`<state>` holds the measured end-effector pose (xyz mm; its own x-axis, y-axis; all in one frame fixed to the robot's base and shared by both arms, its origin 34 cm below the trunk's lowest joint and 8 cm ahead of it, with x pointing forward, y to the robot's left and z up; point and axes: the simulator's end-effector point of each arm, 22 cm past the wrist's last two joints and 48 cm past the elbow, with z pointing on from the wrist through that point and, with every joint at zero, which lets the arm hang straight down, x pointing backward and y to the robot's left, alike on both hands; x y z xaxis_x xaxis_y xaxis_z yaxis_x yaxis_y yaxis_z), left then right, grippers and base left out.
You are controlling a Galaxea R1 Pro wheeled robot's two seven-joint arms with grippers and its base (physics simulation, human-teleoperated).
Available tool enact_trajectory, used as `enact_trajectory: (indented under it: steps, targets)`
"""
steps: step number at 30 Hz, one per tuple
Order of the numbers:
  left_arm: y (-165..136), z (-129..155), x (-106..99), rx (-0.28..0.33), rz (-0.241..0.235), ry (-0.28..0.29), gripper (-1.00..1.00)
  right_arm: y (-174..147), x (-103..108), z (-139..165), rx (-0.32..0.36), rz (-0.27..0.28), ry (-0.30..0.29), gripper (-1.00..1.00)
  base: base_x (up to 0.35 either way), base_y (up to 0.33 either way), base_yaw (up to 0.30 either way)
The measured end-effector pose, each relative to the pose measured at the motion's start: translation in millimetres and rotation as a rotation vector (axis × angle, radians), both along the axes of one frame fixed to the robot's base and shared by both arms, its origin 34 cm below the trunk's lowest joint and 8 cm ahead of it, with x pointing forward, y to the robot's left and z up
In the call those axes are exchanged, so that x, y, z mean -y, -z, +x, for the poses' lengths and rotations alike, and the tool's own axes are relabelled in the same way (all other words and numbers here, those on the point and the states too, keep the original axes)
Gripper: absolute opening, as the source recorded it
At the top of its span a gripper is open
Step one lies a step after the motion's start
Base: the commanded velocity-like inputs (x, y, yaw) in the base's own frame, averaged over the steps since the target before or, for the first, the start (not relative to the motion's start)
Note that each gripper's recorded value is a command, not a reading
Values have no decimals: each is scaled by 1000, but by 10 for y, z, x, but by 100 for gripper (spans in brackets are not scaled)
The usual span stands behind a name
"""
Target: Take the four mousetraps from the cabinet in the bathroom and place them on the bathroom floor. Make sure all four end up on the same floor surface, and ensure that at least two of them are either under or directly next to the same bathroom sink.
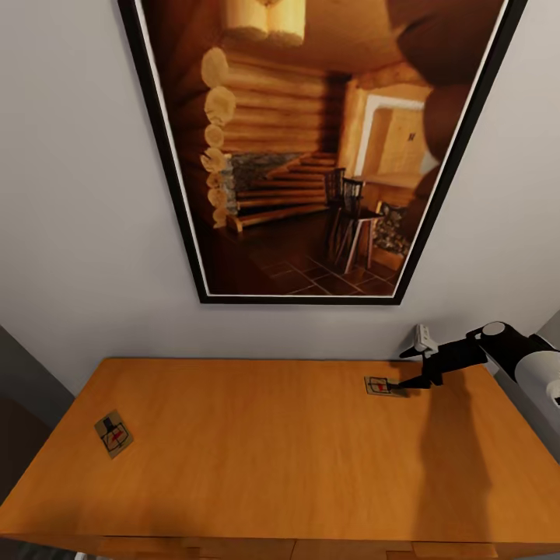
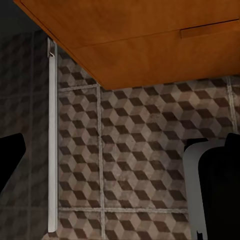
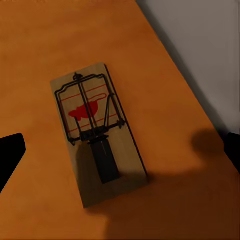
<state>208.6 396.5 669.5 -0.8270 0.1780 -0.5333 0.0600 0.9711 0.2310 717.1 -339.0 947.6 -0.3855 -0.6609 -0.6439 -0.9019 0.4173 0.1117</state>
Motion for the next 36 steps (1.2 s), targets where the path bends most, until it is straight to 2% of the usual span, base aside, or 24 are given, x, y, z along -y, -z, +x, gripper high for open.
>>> enact_trajectory:
  steps: [17, 36]
  targets:
    - [4, -3, 15, -1, -3, 1, 100, 19, -14, -8, -7, 10, 11, 100, 0, 0, 0]
    - [28, -90, 18, -27, -3, 2, 100, 188, -6, -29, -35, 9, 12, 100, 0, 0, 0]
